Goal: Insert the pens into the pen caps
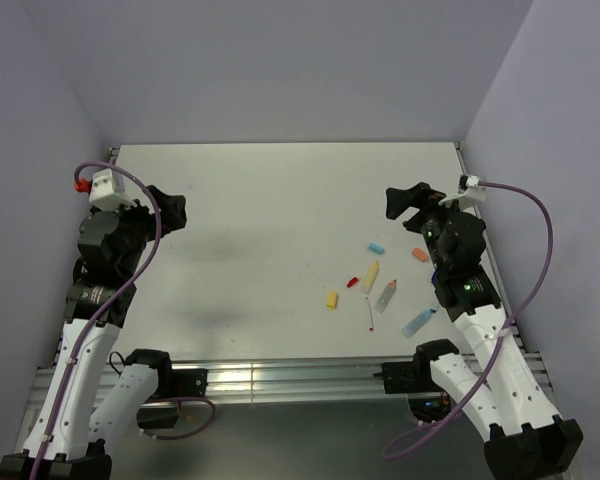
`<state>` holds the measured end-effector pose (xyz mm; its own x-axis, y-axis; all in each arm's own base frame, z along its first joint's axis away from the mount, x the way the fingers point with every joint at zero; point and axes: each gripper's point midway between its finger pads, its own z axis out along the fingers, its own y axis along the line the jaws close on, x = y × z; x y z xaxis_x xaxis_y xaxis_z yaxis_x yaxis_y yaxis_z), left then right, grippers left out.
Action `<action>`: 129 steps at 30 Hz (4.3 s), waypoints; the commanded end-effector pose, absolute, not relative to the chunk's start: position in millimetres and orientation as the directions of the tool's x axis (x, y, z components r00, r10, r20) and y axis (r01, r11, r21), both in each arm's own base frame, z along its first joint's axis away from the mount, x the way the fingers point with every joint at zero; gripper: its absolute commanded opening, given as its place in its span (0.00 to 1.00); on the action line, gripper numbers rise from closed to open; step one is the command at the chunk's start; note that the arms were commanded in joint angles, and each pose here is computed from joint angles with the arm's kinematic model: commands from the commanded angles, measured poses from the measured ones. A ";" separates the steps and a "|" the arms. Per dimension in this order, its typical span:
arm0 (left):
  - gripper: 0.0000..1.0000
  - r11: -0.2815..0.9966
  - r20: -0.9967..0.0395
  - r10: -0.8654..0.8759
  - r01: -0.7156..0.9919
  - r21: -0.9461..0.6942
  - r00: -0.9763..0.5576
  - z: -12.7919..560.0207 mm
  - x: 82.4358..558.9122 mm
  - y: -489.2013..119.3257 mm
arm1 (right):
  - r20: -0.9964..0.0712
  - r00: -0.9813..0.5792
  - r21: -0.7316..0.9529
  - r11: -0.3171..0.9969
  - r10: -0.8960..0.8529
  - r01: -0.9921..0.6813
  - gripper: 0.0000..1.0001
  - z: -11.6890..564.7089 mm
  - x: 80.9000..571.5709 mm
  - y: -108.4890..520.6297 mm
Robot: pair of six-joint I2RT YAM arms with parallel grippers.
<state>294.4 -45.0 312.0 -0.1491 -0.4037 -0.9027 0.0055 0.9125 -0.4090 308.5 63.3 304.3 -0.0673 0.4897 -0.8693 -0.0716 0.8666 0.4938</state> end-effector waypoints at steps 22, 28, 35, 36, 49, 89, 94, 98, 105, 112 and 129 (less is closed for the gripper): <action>1.00 0.859 -0.861 -0.438 0.161 -0.486 -0.260 308.2 284.3 -81.0 | -0.583 -0.573 0.296 0.807 0.576 0.510 0.54 116.7 267.9 35.0; 0.99 0.846 -0.850 -0.449 0.176 -0.504 -0.277 307.3 284.9 -85.9 | -0.479 -0.608 0.277 0.767 0.633 0.579 0.51 88.6 248.0 40.7; 0.99 0.842 -0.844 -0.454 0.172 -0.511 -0.284 304.6 285.2 -86.5 | -0.403 -0.679 0.162 0.778 0.613 0.607 0.48 65.0 235.9 38.3; 0.99 0.839 -0.843 -0.454 0.180 -0.513 -0.287 305.0 284.7 -88.0 | -0.385 -0.689 0.141 0.777 0.614 0.613 0.48 58.6 233.1 37.9; 0.99 0.835 -0.840 -0.453 0.188 -0.517 -0.298 303.3 284.0 -90.5 | -0.315 -0.720 0.078 0.773 0.618 0.630 0.48 32.2 236.3 43.5; 0.88 0.728 -0.762 -0.466 0.295 -0.619 -0.451 279.7 288.1 -128.4 | -0.431 -0.720 0.227 0.837 0.544 0.497 0.00 103.1 273.2 67.3; 0.93 0.632 -0.735 -0.463 0.396 -0.666 -0.495 282.5 286.7 -150.5 | -0.546 -0.653 0.371 0.850 0.525 0.374 0.00 181.4 296.5 93.8; 0.89 0.556 -0.721 -0.455 0.466 -0.688 -0.522 291.8 285.5 -166.0 | -0.584 -0.631 0.436 0.853 0.510 0.286 0.00 219.0 307.2 123.7; 0.77 0.500 -0.730 -0.409 0.534 -0.682 -0.548 303.7 285.0 -215.3 | -0.610 -0.634 0.516 0.846 0.475 0.137 0.00 262.8 314.9 188.3; 0.72 0.444 -0.720 -0.380 0.568 -0.693 -0.581 298.9 283.6 -260.1 | -0.610 -0.669 0.550 0.834 0.424 0.026 0.00 283.1 308.8 252.6; 0.66 0.409 -0.705 -0.341 0.576 -0.707 -0.622 286.0 280.2 -299.6 | -0.595 -0.709 0.587 0.808 0.380 -0.060 0.00 297.2 304.2 311.3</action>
